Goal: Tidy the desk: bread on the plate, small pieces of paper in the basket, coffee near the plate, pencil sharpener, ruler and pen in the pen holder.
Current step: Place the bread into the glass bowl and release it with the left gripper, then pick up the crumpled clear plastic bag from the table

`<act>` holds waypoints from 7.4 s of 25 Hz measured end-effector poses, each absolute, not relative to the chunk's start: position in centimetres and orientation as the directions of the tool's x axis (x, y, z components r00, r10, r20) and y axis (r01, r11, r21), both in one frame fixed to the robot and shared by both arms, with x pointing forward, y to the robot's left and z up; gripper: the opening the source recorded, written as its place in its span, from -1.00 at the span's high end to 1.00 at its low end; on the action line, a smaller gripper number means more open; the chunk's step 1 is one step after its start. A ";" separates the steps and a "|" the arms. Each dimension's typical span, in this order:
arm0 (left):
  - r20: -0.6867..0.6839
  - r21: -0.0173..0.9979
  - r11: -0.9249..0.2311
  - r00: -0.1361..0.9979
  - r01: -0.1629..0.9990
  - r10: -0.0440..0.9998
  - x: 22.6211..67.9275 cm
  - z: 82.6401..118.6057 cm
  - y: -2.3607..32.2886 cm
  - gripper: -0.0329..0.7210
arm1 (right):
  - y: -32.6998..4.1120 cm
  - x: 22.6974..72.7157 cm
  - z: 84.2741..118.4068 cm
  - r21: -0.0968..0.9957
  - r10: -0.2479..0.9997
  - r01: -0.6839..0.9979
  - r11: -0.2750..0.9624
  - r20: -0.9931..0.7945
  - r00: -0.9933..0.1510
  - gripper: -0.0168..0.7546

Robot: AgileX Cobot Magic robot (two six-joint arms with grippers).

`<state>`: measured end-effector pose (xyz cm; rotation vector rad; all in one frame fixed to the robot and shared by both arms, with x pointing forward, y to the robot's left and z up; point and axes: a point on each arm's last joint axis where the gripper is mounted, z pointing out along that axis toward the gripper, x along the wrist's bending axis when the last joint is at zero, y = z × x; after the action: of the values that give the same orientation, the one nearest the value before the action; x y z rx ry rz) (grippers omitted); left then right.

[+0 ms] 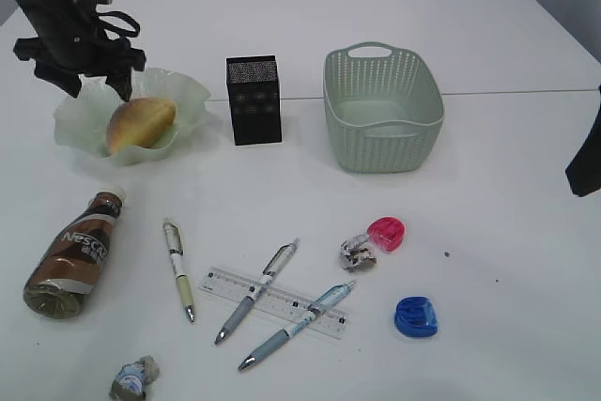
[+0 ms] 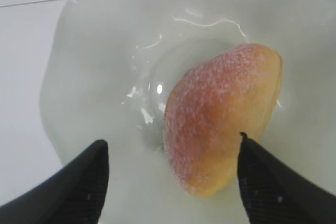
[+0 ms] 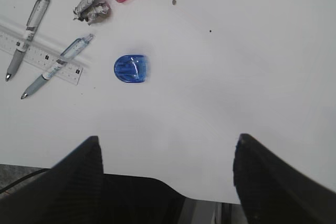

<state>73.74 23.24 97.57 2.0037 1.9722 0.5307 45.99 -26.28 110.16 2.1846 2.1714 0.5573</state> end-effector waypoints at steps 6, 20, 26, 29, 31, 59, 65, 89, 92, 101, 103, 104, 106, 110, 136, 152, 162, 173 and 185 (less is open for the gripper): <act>0.077 0.385 -0.006 -0.026 0.923 0.997 73.3 100.6 23.4 -0.56 | -26.3 46.0 110.2 0.255 0.970 0.966 -0.038 0.241 -0.026 -0.51; -0.053 0.391 0.038 -0.019 0.919 0.998 71.1 106.4 22.8 -0.39 | -26.3 46.0 110.2 0.255 0.970 0.966 -0.038 0.241 -0.026 -0.51; -0.060 0.415 0.020 0.006 0.909 0.998 67.2 110.2 23.3 -0.38 | -26.3 46.0 110.2 0.253 0.970 0.966 -0.046 0.243 -0.017 -0.51; -0.059 0.427 0.014 0.013 0.904 0.998 64.2 112.4 23.8 -0.38 | -26.3 46.0 110.2 0.249 0.969 0.967 -0.062 0.247 -0.001 -0.51; -0.061 0.435 0.015 0.013 0.900 0.998 62.1 113.6 24.1 -0.38 | -26.0 45.9 110.2 0.248 0.969 0.967 -0.054 0.246 -0.008 -0.51; -0.208 0.563 0.066 0.064 0.824 0.976 42.1 119.2 26.2 -0.38 | -19.6 43.9 110.0 0.202 0.948 0.975 0.095 0.281 -0.151 -0.50; -0.216 0.561 0.068 0.066 0.825 0.974 42.1 119.2 26.1 -0.38 | -16.2 44.3 108.1 0.121 0.933 0.968 0.222 0.264 -0.247 -0.50; -0.184 0.566 0.059 0.057 0.822 0.981 42.1 119.2 26.4 -0.38 | 3.2 49.6 104.4 0.192 0.747 0.751 0.632 0.109 -0.656 -0.50; -0.178 0.567 0.057 0.055 0.822 0.982 42.1 119.2 26.4 -0.38 | 5.1 50.2 103.0 0.190 0.737 0.741 0.644 0.107 -0.668 -0.50; -0.171 0.569 0.055 0.053 0.821 0.984 42.1 119.2 26.5 -0.38 | 8.9 49.2 98.0 0.119 0.681 0.687 0.717 0.091 -0.727 -0.50; -0.168 0.569 0.054 0.052 0.820 0.985 42.2 119.2 26.5 -0.38 | 9.4 48.8 96.6 0.090 0.673 0.679 0.729 0.086 -0.734 -0.50; -0.166 0.570 0.053 0.051 0.820 0.985 42.2 119.2 26.5 -0.38 | 9.7 48.6 96.0 0.076 0.670 0.675 0.733 0.086 -0.737 -0.50; -0.163 0.570 0.053 0.050 0.820 0.985 42.2 119.2 26.6 -0.38 | 9.9 48.4 95.1 0.058 0.667 0.673 0.738 0.089 -0.740 -0.50; -0.158 0.571 0.051 0.049 0.819 0.986 42.2 119.2 26.6 -0.38 | 10.3 48.3 94.3 0.052 0.669 0.675 0.736 0.103 -0.736 -0.50; -0.146 0.573 0.047 0.045 0.818 0.988 42.2 119.2 26.7 -0.38 | 11.7 48.9 92.2 0.135 0.673 0.689 0.712 0.148 -0.725 -0.50; -0.142 0.574 0.046 0.044 0.818 0.989 42.2 119.2 26.8 -0.38 | 11.8 48.9 91.4 0.113 0.674 0.689 0.716 0.144 -0.724 -0.50; -0.138 0.575 0.045 0.043 0.817 0.989 42.2 119.2 26.8 -0.38 | 11.8 49.0 90.5 0.097 0.676 0.689 0.718 0.140 -0.724 -0.50; -0.127 0.577 0.042 0.039 0.816 0.991 42.2 119.1 26.9 -0.38 | 11.8 49.0 90.5 0.099 0.674 0.688 0.719 0.140 -0.725 -0.50; -0.125 0.577 0.041 0.039 0.816 0.991 42.2 119.1 26.9 -0.38 | 11.9 49.0 90.5 0.106 0.674 0.688 0.718 0.141 -0.725 -0.22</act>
<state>42.22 26.91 119.15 1.8185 1.8208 0.4553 49.03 11.87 90.50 1.1907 2.9963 0.2449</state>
